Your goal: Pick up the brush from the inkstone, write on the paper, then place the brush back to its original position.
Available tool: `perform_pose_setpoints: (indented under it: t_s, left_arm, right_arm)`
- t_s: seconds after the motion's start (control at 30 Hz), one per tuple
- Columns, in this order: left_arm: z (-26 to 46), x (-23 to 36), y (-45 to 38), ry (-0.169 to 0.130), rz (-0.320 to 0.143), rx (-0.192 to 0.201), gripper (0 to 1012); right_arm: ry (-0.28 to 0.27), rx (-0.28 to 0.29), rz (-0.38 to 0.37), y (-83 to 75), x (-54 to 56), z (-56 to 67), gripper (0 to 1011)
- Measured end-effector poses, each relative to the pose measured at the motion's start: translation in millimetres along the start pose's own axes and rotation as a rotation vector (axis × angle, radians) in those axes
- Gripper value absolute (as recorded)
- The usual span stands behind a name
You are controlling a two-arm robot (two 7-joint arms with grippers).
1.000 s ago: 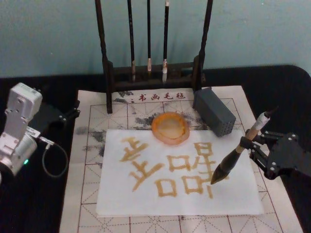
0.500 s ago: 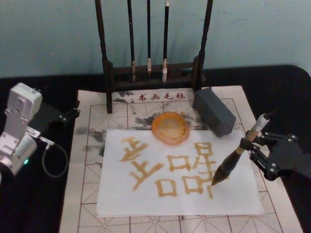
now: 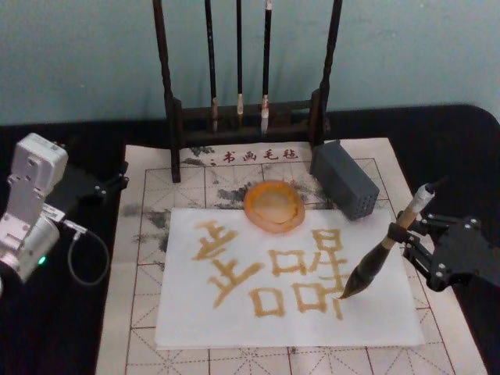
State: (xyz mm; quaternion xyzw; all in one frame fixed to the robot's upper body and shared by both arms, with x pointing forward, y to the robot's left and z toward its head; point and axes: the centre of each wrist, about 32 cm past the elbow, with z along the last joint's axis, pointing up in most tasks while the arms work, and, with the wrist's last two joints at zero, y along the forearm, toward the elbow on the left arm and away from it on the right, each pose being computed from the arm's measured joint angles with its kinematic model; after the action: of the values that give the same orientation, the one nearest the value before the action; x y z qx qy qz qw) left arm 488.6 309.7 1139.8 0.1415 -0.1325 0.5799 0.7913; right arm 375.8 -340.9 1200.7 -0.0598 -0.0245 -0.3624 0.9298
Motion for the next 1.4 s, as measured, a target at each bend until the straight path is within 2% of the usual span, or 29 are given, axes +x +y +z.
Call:
perform_pose_setpoints:
  t_s: [0.53, 1.4]
  left_arm:
    - [0.0, 0.0, 0.0, 0.000, 0.000, 0.000, 1001]
    - [0.0, 0.0, 0.0, 0.000, 0.000, 0.000, 1001]
  right_arm:
    - [-0.011, 0.001, -0.006, -9.3, -1.4, 1.8, 187]
    - [-0.018, -0.014, 0.037, -14.6, -5.3, 2.9, 187]
